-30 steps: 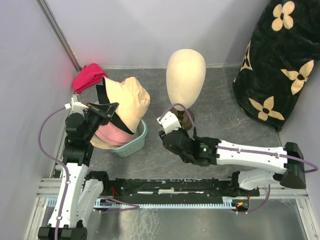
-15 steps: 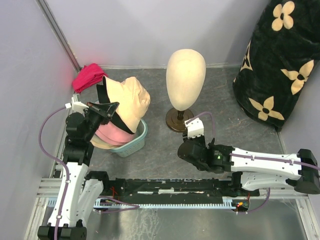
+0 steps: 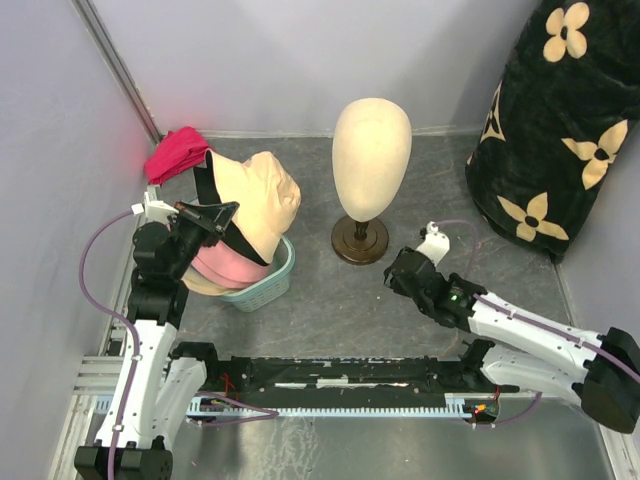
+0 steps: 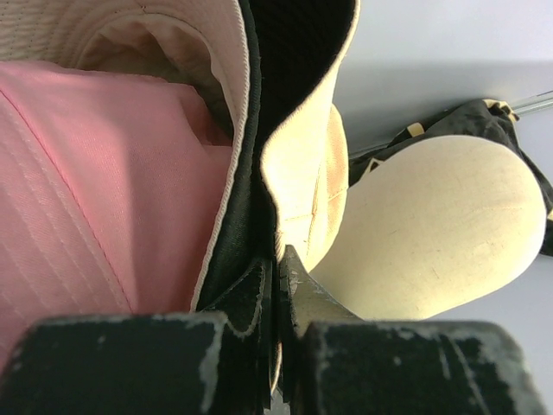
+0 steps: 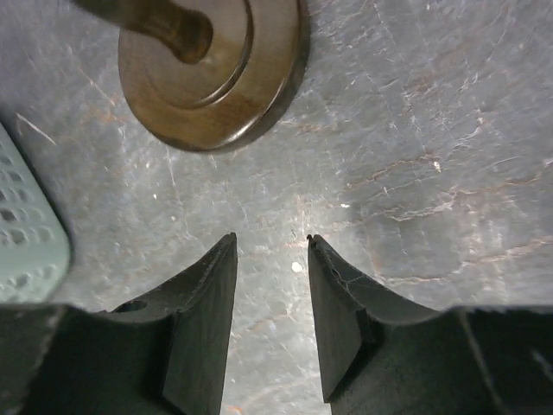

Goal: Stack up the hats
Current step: Move the hat stand to the center of the board.

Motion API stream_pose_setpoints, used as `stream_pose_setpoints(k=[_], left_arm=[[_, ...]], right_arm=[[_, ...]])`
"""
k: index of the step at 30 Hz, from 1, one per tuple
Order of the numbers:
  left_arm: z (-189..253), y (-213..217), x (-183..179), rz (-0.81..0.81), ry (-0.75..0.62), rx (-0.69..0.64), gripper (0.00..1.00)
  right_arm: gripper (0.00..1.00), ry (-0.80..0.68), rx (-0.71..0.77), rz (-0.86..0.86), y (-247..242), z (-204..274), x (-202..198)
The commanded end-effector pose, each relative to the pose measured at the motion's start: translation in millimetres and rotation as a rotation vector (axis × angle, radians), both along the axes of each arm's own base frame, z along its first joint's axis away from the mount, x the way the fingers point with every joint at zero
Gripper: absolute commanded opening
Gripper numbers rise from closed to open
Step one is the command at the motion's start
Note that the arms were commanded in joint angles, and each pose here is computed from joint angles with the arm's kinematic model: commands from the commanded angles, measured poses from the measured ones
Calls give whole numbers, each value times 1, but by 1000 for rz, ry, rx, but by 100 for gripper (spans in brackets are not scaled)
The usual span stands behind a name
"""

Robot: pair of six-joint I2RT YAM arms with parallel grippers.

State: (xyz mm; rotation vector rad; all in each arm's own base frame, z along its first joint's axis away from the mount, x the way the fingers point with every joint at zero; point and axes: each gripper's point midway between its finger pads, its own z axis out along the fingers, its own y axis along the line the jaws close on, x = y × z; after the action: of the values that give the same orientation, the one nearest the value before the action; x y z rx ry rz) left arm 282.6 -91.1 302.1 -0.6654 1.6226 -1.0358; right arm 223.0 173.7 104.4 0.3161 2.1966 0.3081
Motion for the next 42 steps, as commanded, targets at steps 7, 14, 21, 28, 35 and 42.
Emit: stream_pose_setpoints(k=[7,14,21,28,35,42], left_arm=[[19,-3,1,-13,-55,-15,3],[21,-2,0,-9,-65,-12,3],[27,-3,-2,-14,-77,-3,3],[30,-3,-3,-17,-84,-4,3],[34,-4,-4,-21,-97,-9,3],[37,-5,-5,-29,-114,-10,3]], right_arm=[[47,69,783,-72,54,19,51],[48,108,791,-86,69,4,70],[48,139,739,-121,68,-13,75],[49,192,660,-138,61,-25,67],[49,239,576,-173,53,-49,60],[50,214,569,-189,58,-58,75]])
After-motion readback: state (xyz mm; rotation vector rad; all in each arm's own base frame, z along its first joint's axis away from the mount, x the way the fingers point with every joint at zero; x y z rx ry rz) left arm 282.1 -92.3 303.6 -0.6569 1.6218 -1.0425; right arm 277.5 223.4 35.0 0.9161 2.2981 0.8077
